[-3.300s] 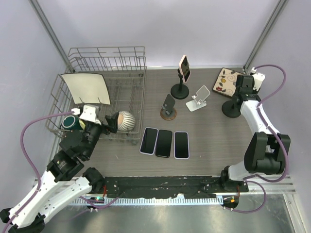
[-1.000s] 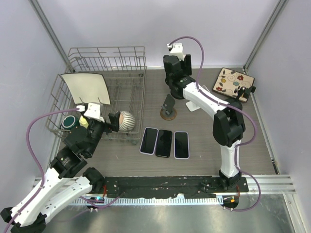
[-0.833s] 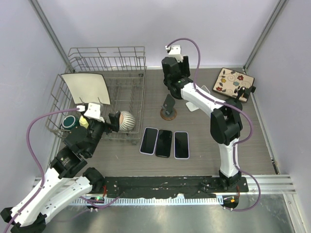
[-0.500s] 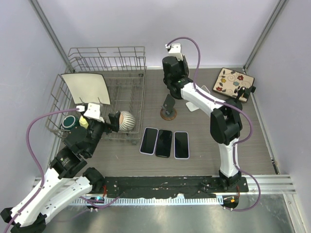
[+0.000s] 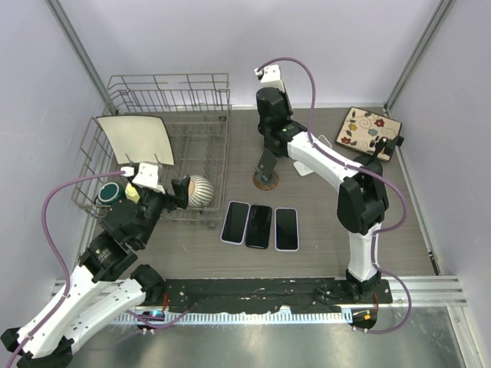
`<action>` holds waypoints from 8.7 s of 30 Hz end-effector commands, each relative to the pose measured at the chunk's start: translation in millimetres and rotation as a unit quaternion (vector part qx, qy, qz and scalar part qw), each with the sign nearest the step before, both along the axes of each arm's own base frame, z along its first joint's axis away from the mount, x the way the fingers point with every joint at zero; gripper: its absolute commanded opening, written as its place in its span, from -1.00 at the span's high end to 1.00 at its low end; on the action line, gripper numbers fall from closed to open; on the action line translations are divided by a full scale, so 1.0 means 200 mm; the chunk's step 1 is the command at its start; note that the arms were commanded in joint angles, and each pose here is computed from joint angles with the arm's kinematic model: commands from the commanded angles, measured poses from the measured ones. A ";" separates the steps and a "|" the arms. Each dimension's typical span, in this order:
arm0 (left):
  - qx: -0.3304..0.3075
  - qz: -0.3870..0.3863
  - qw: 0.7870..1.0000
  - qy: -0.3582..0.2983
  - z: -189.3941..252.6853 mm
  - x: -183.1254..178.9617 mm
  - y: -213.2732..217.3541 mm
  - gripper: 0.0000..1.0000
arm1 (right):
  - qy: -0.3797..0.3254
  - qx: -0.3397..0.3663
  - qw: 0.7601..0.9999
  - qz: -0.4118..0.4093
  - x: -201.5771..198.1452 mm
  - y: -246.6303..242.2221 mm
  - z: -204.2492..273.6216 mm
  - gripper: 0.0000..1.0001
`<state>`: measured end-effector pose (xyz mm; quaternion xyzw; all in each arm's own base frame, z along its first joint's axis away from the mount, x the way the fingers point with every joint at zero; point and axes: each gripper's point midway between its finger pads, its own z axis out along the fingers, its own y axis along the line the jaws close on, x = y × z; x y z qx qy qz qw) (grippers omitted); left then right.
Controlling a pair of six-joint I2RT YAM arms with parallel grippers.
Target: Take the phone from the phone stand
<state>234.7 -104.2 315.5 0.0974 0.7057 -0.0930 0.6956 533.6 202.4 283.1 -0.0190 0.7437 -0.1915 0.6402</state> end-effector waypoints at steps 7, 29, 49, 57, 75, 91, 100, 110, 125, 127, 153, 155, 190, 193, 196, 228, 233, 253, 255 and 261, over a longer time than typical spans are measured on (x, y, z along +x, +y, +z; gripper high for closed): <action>-0.007 0.003 1.000 -0.010 0.02 0.01 0.00 -0.64 | -0.171 0.129 0.974 0.075 -0.41 -0.15 1.01 0.98; 0.003 -0.012 1.000 0.000 -0.03 0.03 -0.05 -0.63 | -0.083 0.168 0.981 0.049 -1.28 -0.76 0.52 0.99; -0.029 -0.143 0.987 0.071 -0.08 0.06 -0.40 -0.77 | -0.069 0.226 0.968 0.084 -1.31 -0.68 0.01 0.99; -0.088 -0.255 0.955 0.120 -0.12 0.07 -0.85 -0.86 | -0.044 0.230 0.966 0.106 -1.35 -0.65 -0.01 0.70; 0.031 -0.437 0.898 -0.037 -0.25 0.14 -1.78 -0.89 | 0.007 0.213 0.970 0.113 -1.39 -0.64 -0.04 -0.15; 0.020 -0.485 0.871 -0.068 -0.42 0.18 -2.04 -0.75 | 0.028 0.192 0.977 0.087 -1.36 -0.66 -0.11 -0.12; -0.019 -0.506 0.860 -0.052 -0.45 0.17 -2.14 -0.44 | 0.028 0.189 0.978 0.086 -1.35 -0.66 -0.11 0.03; -0.018 -0.517 0.854 -0.049 -0.48 0.16 -2.17 0.40 | 0.035 0.187 0.977 0.095 -1.35 -0.64 -0.13 0.25; -0.028 -0.491 0.870 -0.041 -0.50 0.13 -2.12 1.00 | 0.029 0.182 0.980 0.076 -1.33 -0.67 -0.13 0.27; -0.032 -0.478 0.877 -0.038 -0.49 0.15 -2.11 1.00 | 0.026 0.180 0.980 0.078 -1.34 -0.67 -0.12 0.41; -0.123 -0.252 0.959 0.042 -0.50 0.52 -1.82 1.00 | 0.155 0.116 0.977 0.085 -1.33 -0.61 -0.32 0.98; -0.123 -0.254 0.958 0.044 -0.53 0.51 -1.81 1.00 | 0.130 0.123 0.982 0.056 -1.34 -0.67 -0.28 0.99; -0.134 -0.316 0.939 0.014 -0.57 0.30 -1.81 1.00 | 0.043 0.147 0.987 -0.052 -1.33 -0.85 -0.05 0.99; -0.112 -0.310 0.944 0.005 -0.56 0.34 -1.83 1.00 | 0.052 0.149 0.986 -0.051 -1.34 -0.85 -0.06 0.99; -0.093 -0.301 0.949 0.007 -0.57 0.41 -1.83 1.00 | 0.047 0.155 0.986 -0.044 -1.36 -0.86 -0.05 0.99; -0.014 -0.230 0.973 0.012 -0.48 0.76 -1.49 -0.24 | 0.135 0.125 0.983 -0.026 -1.34 -0.77 -0.26 0.99; -0.061 -0.250 0.966 0.021 -0.32 0.63 -1.42 -0.71 | 0.181 0.127 0.975 -0.003 -1.34 -0.69 -0.34 0.99; -0.086 -0.017 0.995 0.054 0.29 0.14 -0.33 -0.99 | 0.341 0.073 0.935 -0.071 -1.37 -0.65 -0.74 0.99; -0.084 0.010 0.996 0.041 0.32 0.08 -0.20 -0.99 | 0.354 0.053 0.929 -0.090 -1.37 -0.67 -0.78 0.98; -0.042 0.086 0.995 0.007 0.22 -0.04 0.13 -1.00 | 0.375 0.029 0.919 -0.118 -1.37 -0.69 -0.89 0.99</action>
